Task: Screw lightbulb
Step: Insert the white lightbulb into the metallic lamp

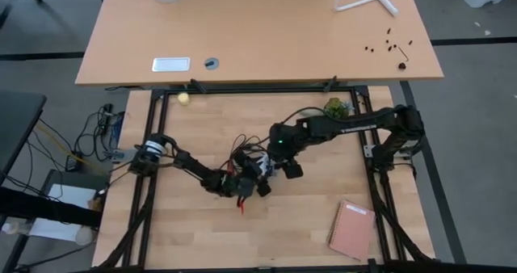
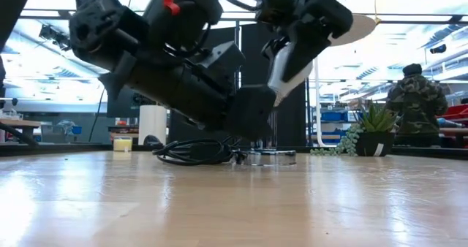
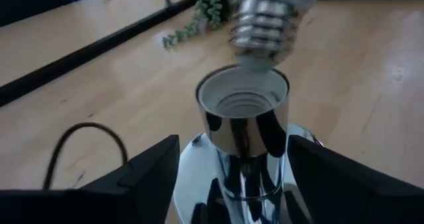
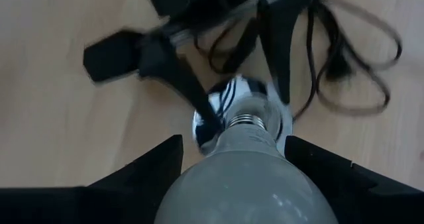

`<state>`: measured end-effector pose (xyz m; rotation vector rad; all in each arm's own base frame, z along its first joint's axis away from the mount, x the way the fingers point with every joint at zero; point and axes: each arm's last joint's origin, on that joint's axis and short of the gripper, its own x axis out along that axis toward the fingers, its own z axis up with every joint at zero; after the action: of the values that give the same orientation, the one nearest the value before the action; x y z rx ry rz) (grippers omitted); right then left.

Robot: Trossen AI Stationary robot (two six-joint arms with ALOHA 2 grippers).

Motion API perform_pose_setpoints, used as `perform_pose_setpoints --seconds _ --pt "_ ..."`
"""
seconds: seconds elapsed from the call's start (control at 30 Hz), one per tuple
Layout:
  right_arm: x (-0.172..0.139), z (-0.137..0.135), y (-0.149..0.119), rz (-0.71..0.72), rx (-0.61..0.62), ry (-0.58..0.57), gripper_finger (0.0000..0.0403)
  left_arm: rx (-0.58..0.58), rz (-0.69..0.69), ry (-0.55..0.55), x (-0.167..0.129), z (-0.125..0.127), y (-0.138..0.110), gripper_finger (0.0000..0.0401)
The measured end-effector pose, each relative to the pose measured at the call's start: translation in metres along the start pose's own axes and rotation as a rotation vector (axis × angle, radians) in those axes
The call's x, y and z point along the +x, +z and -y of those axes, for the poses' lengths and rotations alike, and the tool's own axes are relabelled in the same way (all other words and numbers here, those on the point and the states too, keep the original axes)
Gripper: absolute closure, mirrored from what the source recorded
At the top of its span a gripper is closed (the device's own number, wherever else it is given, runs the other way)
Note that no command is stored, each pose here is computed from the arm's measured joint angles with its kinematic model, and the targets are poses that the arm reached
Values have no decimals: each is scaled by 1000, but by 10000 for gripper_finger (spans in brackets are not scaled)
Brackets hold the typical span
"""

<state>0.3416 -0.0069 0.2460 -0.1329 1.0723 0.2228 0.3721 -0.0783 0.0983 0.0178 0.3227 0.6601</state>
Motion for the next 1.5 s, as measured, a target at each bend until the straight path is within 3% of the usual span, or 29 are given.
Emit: perform_pose_setpoints --seconds 0.17,0.6,1.17,1.5 --pt "-5 3 9 -27 -11 8 136 36 10 -70 7 -3 4 125" --pt "-11 4 15 -44 -25 12 135 79 56 -109 7 -1 9 199" --pt "-11 -7 10 -125 115 26 135 68 129 -222 23 -8 26 203" --pt "-11 -5 10 -123 161 11 135 96 143 -231 27 -6 34 203"
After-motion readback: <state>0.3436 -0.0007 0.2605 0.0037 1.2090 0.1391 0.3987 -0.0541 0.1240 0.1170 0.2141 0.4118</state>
